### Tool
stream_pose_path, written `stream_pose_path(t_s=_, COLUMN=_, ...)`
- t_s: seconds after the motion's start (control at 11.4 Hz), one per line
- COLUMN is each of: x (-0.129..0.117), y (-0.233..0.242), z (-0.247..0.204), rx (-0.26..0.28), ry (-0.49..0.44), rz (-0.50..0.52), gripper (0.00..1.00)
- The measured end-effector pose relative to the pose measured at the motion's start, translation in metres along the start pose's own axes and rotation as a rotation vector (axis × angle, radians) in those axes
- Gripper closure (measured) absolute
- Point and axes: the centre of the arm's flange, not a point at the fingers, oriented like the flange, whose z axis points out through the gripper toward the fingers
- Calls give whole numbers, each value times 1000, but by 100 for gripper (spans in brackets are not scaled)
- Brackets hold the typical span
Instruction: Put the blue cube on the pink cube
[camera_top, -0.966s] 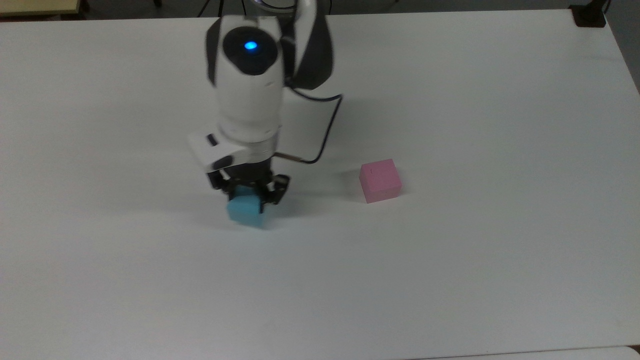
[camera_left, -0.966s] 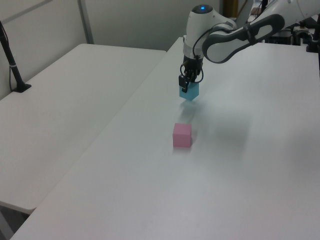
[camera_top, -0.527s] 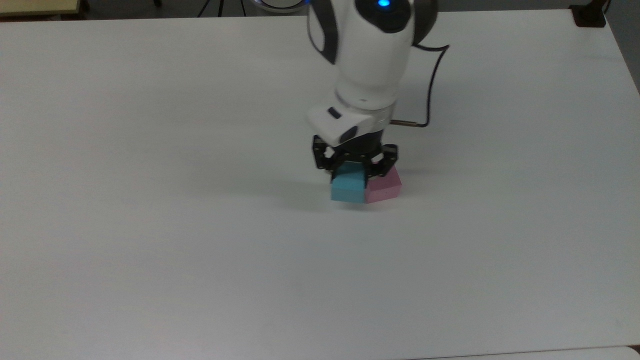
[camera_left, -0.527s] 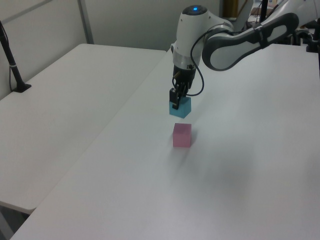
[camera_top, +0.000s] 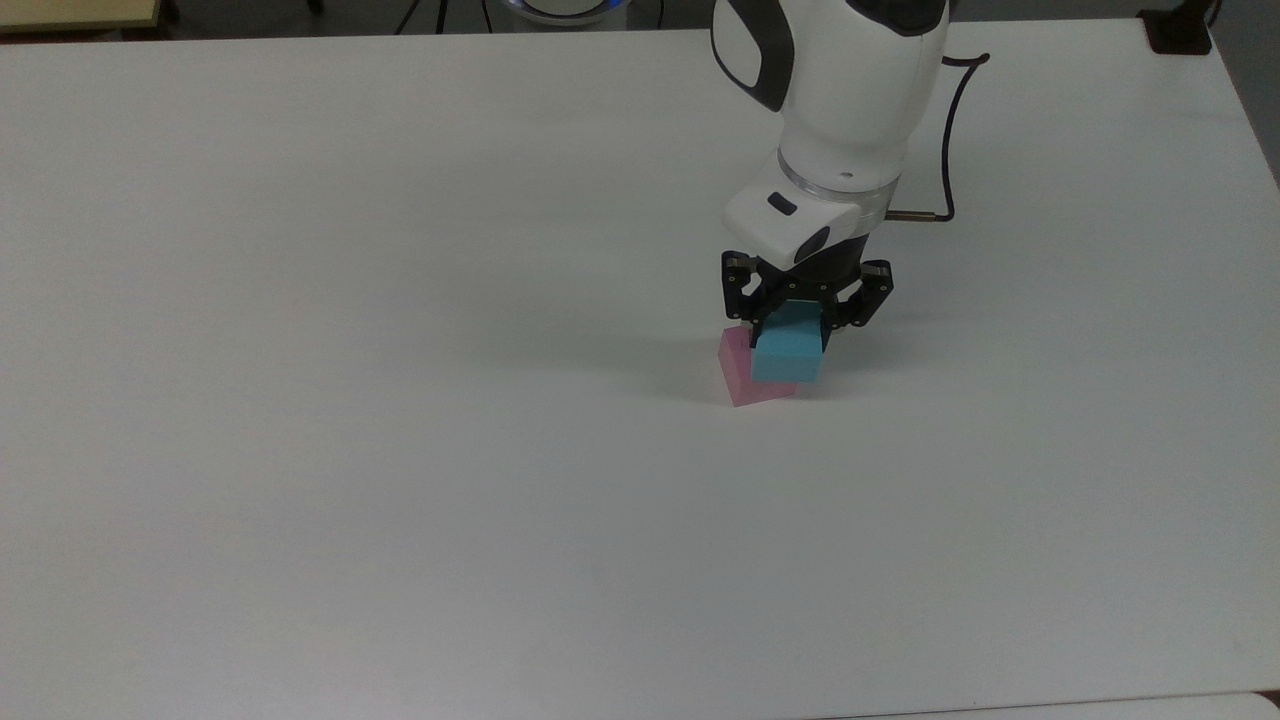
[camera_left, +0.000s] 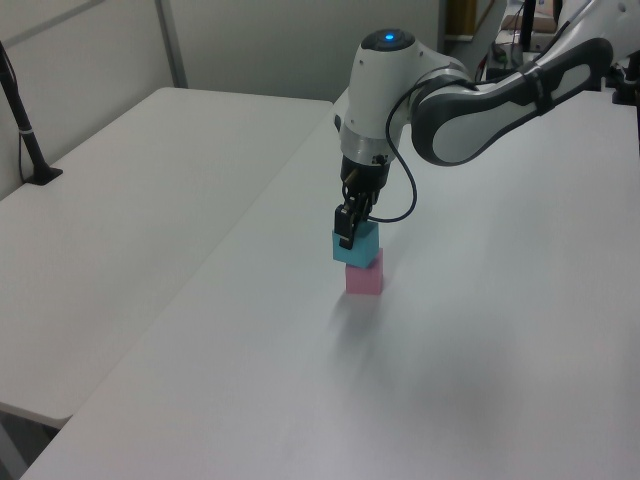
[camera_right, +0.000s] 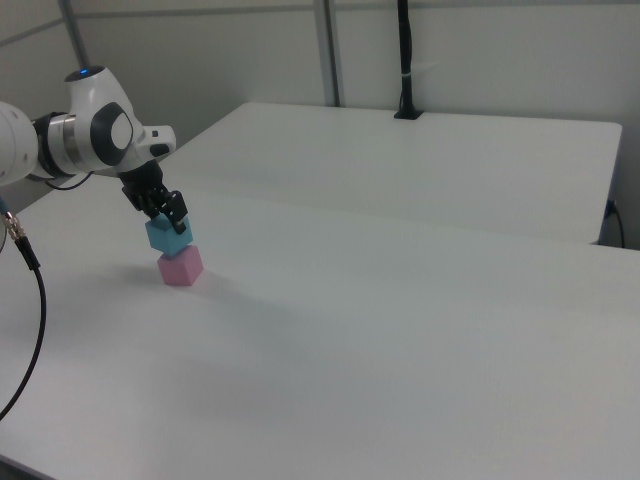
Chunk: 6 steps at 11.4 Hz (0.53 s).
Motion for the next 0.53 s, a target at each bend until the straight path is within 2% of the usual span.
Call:
stream_pose_path(t_s=0.18, x=1, y=3, z=1, rx=-2, ry=0, rz=4, gripper=11)
stream_pose_path(t_s=0.26, x=2, y=6, z=1, rx=-3, ry=0, rz=8, gripper=0)
stream_pose_path(t_s=0.53, x=8, y=13, z=-18, rx=3, ry=29, rz=21, gripper=0)
